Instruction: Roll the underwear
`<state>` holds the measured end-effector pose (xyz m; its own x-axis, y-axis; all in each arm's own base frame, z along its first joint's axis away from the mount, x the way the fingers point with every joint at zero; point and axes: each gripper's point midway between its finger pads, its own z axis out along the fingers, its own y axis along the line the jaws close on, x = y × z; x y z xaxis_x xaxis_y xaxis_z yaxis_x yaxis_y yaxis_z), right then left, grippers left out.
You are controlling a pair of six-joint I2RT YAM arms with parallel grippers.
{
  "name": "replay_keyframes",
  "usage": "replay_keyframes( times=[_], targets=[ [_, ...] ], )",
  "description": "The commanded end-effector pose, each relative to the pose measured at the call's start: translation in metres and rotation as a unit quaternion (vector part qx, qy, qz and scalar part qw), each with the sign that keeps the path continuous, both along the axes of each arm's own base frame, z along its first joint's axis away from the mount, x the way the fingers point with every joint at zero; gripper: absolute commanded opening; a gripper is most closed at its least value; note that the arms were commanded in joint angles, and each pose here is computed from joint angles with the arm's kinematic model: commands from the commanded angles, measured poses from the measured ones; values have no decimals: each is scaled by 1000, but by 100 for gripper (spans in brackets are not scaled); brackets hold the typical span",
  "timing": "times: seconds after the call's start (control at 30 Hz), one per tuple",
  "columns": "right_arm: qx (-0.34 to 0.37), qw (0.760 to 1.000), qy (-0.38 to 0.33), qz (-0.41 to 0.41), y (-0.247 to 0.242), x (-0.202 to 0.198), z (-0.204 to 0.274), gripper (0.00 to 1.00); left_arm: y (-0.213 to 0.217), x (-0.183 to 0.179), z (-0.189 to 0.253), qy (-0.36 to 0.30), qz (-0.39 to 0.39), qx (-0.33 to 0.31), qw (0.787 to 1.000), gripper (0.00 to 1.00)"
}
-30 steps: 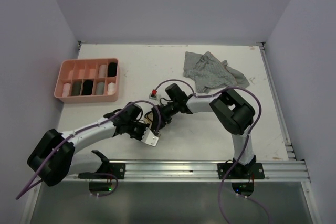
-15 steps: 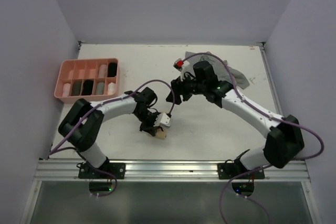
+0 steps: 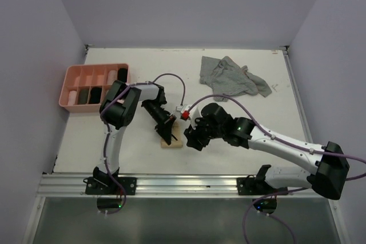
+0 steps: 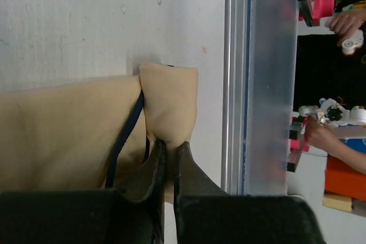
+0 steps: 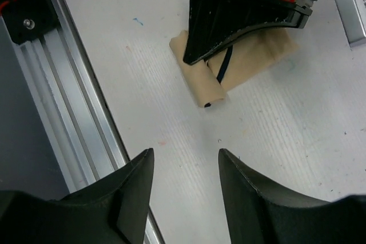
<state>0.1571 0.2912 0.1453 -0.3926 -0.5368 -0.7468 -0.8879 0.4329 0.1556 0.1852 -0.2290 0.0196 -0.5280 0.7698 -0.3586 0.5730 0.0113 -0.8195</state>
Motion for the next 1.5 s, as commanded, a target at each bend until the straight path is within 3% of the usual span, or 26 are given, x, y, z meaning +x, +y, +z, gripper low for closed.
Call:
replay_keyframes(
  times=[0.0, 0.1, 0.27, 0.6, 0.7, 1.0, 1.2, 1.33, 1.47],
  targets=[
    [-24, 998, -47, 31, 12, 3, -10, 54, 32, 18, -66, -88, -93, 55, 990, 1],
    [-64, 994, -64, 63, 26, 6, -33, 56, 32, 17, -70, -85, -97, 51, 990, 3],
    [-60, 989, -100, 94, 58, 22, -51, 64, 34, 13, -75, -79, -95, 56, 991, 7],
    [-82, 977, -110, 164, 97, 19, -91, 64, 36, 12, -78, -75, -97, 61, 991, 9],
    [-101, 974, -94, 180, 96, 14, -109, 57, 35, 13, -78, -76, -95, 60, 991, 12],
    [-115, 972, -44, 198, 87, -4, -129, 3, 23, 30, -58, -109, -77, 33, 991, 23],
    [-118, 973, 5, 198, 75, -22, -134, 0, 20, 101, 7, -194, -30, 9, 981, 35],
    [-122, 973, 40, 190, 67, -33, -140, 0, 35, 188, 73, -311, 47, -1, 949, 39],
    [-136, 970, 100, 175, 72, -38, -147, 0, 56, 221, 125, -376, 110, -23, 920, 39]
  ],
)
